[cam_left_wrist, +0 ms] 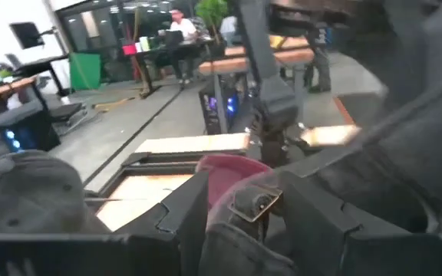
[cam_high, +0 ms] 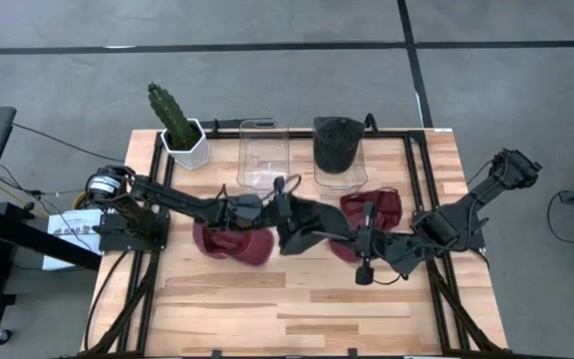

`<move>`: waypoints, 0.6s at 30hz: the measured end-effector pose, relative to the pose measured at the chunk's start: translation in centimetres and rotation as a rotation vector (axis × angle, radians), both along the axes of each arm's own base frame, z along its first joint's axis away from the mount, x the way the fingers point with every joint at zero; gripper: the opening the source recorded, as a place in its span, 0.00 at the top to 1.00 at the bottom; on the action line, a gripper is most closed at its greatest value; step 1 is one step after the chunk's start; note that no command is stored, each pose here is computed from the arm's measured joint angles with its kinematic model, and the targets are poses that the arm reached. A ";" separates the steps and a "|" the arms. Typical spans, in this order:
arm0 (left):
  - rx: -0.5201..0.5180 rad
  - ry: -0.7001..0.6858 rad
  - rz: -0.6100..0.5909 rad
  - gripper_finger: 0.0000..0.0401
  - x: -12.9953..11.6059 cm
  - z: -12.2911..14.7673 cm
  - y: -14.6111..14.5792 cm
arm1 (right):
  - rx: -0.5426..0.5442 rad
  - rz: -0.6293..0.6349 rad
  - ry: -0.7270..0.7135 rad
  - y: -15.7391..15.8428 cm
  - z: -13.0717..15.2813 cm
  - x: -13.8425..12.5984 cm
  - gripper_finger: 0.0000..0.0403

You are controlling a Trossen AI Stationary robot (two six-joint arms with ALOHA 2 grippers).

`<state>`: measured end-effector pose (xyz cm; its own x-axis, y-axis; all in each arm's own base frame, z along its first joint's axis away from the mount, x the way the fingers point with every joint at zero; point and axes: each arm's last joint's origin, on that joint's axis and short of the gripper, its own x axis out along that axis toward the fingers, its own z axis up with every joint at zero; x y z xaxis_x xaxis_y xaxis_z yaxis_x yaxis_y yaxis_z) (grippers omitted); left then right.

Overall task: Pick & Place hat
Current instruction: Put the black cap into the transparent bin

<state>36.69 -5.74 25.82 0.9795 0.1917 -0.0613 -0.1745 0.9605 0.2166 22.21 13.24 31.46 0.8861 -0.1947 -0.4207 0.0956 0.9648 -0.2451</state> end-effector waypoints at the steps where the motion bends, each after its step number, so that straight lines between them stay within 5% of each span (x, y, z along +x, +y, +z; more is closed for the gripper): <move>1: 0.010 0.008 0.012 0.61 -0.1 -0.1 -0.3 | 0.000 0.001 0.000 0.0 0.0 0.0 1.00; 11: 0.163 0.075 0.160 0.61 -0.9 -0.1 -1.9 | 0.000 0.003 0.004 0.0 0.0 0.0 1.00; 18: 0.177 0.047 0.181 0.58 -3.2 3.2 -2.1 | 0.003 -0.001 -0.002 0.0 0.0 0.0 1.00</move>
